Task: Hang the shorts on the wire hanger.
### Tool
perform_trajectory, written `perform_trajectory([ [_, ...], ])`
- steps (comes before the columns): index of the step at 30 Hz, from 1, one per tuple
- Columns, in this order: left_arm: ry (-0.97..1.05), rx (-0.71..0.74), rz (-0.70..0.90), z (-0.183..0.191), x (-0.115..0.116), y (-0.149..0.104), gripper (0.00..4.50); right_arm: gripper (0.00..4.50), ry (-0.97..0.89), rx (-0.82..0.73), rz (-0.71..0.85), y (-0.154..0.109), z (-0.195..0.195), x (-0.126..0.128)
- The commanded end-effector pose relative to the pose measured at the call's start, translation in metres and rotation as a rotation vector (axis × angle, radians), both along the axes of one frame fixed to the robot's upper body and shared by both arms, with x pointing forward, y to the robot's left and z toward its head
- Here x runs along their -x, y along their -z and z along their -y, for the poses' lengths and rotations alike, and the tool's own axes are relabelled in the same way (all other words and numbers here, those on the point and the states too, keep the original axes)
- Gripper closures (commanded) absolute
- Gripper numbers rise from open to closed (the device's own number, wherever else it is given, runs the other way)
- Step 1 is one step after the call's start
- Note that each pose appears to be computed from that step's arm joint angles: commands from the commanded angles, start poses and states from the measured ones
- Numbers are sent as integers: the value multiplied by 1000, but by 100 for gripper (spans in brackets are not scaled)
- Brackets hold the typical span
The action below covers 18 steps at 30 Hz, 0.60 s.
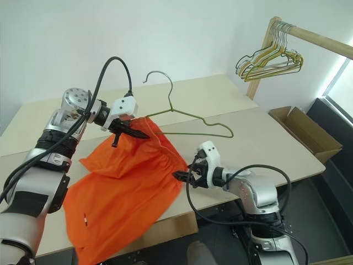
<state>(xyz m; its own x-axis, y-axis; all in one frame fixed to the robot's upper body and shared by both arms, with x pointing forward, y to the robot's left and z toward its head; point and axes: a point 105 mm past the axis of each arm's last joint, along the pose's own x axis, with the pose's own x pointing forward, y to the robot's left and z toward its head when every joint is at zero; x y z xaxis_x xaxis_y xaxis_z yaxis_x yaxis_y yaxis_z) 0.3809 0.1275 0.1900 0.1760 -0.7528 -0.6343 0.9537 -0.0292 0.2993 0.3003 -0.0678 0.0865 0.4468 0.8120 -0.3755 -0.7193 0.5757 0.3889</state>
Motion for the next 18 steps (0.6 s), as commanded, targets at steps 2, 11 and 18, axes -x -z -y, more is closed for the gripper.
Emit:
perform_trajectory([
  [2,5,22,52,1,0,-18,450,122,3,-33,21,-8,-4,-5],
  [11,0,25,51,-2,0,-16,450,379,91,-6,50,-9,21,-6],
  [18,1,34,53,-1,0,-15,450,323,206,-90,178,-31,45,-5],
])
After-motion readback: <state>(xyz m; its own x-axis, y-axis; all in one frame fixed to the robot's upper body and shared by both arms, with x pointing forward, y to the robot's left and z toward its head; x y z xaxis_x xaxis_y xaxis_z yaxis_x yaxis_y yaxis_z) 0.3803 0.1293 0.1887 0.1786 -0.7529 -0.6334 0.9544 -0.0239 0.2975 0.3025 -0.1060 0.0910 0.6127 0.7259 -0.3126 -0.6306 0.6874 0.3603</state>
